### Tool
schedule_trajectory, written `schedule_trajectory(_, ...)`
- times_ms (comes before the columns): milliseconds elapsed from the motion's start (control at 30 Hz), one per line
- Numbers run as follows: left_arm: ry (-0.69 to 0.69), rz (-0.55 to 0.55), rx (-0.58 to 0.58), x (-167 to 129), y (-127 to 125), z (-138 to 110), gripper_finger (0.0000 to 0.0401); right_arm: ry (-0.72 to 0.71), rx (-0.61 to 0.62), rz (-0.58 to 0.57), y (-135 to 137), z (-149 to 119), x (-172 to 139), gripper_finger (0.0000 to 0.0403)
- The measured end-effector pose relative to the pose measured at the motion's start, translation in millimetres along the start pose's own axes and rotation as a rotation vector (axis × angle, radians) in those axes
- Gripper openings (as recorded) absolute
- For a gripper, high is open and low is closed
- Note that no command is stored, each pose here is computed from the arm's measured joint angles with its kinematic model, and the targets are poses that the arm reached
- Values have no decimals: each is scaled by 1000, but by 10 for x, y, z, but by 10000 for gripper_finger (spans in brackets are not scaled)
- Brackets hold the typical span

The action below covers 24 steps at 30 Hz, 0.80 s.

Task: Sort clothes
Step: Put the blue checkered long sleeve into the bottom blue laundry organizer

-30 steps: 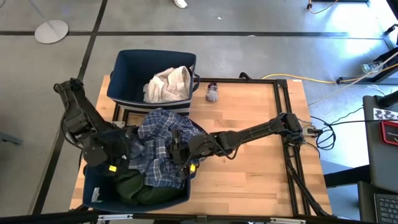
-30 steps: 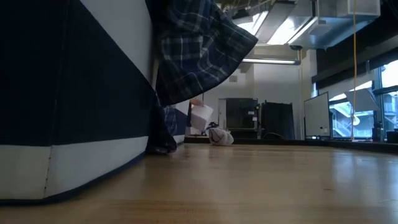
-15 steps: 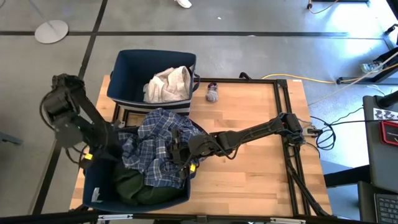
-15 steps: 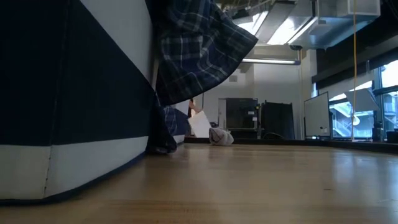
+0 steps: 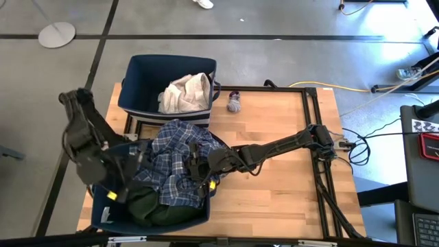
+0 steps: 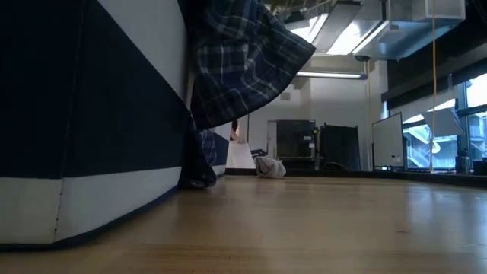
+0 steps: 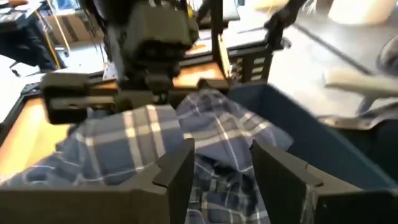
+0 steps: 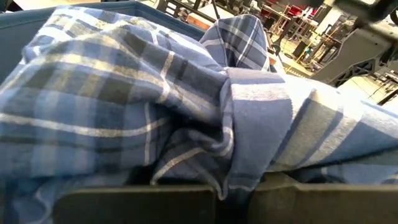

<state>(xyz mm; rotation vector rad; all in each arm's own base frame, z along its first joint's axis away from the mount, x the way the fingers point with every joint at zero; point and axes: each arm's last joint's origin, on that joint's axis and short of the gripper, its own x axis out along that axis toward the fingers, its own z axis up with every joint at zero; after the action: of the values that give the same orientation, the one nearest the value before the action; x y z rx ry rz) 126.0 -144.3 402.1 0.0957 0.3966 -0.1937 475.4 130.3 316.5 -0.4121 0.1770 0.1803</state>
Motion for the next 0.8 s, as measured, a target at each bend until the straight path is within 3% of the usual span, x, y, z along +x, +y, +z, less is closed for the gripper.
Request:
schedule_trajectory(267,109,60,77,425,-219,-182,153,-1,0,0,-1,1,-1,10)
schedule_trajectory(467,76,18,124,589,-379,-159,153,-1,0,0,-2,0,0,10)
schedule_trajectory(800,89,41,122,662,-277,-136,151,0,0,0,0,-1,0,10)
